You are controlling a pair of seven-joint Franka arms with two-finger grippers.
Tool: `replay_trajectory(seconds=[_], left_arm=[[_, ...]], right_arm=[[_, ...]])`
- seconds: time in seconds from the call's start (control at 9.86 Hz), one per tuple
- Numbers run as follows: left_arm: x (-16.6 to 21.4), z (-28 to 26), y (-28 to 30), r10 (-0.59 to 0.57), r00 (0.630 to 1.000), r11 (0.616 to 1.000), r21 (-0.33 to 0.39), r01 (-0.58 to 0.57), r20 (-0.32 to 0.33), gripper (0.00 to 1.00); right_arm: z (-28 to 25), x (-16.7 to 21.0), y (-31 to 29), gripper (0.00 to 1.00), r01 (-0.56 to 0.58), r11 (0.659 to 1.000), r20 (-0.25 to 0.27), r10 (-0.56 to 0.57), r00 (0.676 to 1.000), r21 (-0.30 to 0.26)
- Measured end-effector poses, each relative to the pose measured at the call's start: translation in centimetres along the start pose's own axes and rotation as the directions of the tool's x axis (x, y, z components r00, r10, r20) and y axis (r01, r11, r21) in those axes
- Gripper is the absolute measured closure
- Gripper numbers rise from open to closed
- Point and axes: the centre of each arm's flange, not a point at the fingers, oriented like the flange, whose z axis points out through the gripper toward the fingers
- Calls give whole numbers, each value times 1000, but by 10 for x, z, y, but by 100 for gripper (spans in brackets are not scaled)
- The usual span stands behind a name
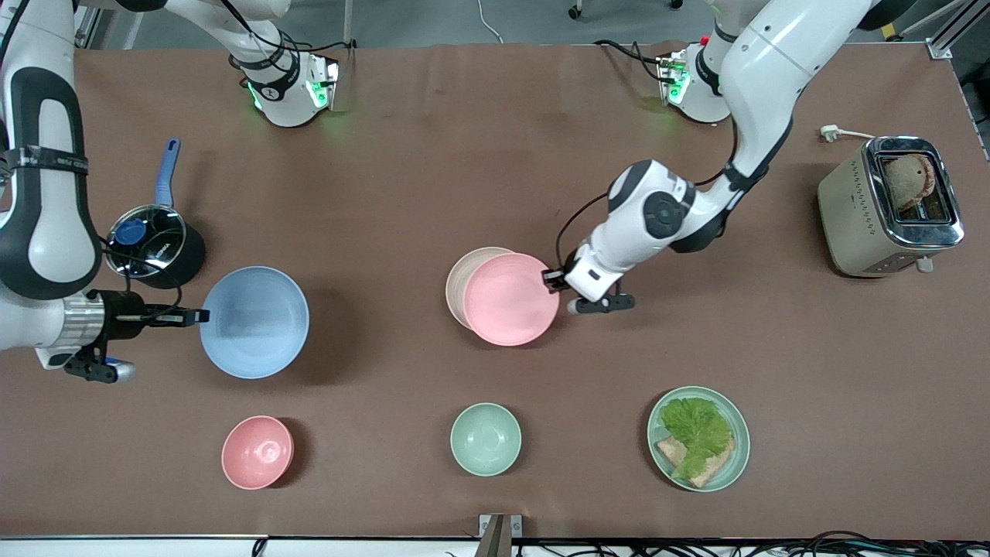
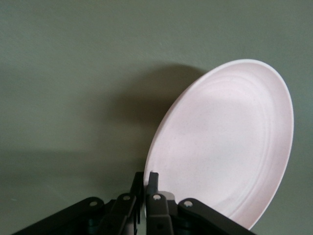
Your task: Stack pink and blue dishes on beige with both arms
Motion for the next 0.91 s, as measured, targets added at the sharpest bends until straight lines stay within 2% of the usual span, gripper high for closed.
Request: replay_trajectory(seconds=[0.1,0.2,0.51,0.81,0.91], left_arm=[[-12,11,11,-10,1000,1000,18,10,-2,93],[-24,18,19,-20,1000,999,35,21,-10,81],[-25,11,18,12,999,995,99,-8,-38,36],[5,-66,1,89,990,961,271,-56,-113,0],[24,-106,-13,126,981,944,323,-71,-151,0]], right_arm=[[4,-2,-20,97,-19,1000,-1,19,1000,-8],[9,-5,-40,97,-33,999,-7,33,999,-12],[41,-25,-80,97,-29,1000,-21,29,999,-6],[88,-66,-163,97,-83,997,12,83,996,4],[108,-87,-204,97,-92,996,17,92,996,13]])
